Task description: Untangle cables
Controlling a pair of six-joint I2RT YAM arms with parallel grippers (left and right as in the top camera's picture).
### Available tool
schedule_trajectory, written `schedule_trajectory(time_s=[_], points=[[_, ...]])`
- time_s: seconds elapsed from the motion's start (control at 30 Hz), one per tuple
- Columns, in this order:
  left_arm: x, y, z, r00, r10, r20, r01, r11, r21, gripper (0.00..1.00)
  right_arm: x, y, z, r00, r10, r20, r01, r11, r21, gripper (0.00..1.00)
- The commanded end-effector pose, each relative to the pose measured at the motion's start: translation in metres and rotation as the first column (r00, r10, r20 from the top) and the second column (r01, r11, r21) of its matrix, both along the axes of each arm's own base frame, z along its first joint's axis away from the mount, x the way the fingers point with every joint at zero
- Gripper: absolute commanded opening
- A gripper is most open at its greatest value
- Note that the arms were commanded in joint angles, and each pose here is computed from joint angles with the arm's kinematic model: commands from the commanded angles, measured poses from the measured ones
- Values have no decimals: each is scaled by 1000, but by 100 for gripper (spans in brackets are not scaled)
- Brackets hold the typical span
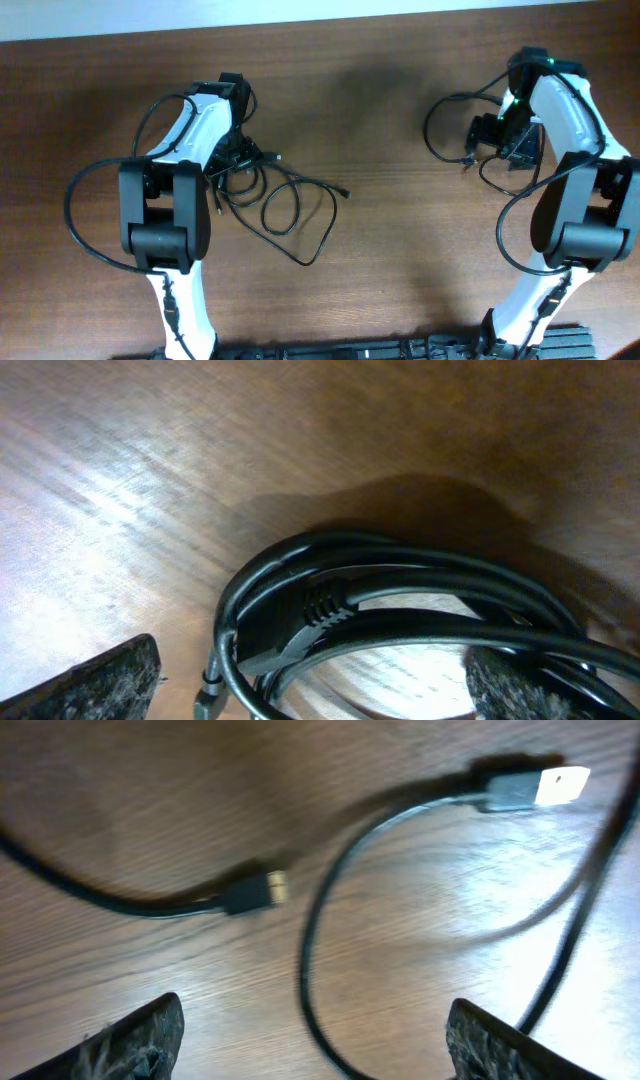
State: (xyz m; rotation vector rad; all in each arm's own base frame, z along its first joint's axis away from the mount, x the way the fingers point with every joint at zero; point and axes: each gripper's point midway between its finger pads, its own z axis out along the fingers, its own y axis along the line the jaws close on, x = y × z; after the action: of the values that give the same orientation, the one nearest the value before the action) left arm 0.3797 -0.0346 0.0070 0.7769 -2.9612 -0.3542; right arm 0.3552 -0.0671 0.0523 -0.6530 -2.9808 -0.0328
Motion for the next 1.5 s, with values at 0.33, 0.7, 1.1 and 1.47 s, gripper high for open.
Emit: schedule_trajectory(time_s=[0.33,0.7,1.1,1.47], points=[[-13,-10,-42,997,1,-76,-4,999,-35,99,47,17,35,971,74,228,-80,997,17,4],[-12,-10,-42,997,1,-75,-4,999,-35,99,8,26,24,990,143,20,-137,974,-178,79],[-7,-11,-43,999,1,-52,-3,999,-39,99,-51,34,-34,967,230,-108,-228,973,24,4],[-7,-11,-43,999,1,-52,-3,999,-40,99,59,80,26,847,438,301,-440,896,-63,4]])
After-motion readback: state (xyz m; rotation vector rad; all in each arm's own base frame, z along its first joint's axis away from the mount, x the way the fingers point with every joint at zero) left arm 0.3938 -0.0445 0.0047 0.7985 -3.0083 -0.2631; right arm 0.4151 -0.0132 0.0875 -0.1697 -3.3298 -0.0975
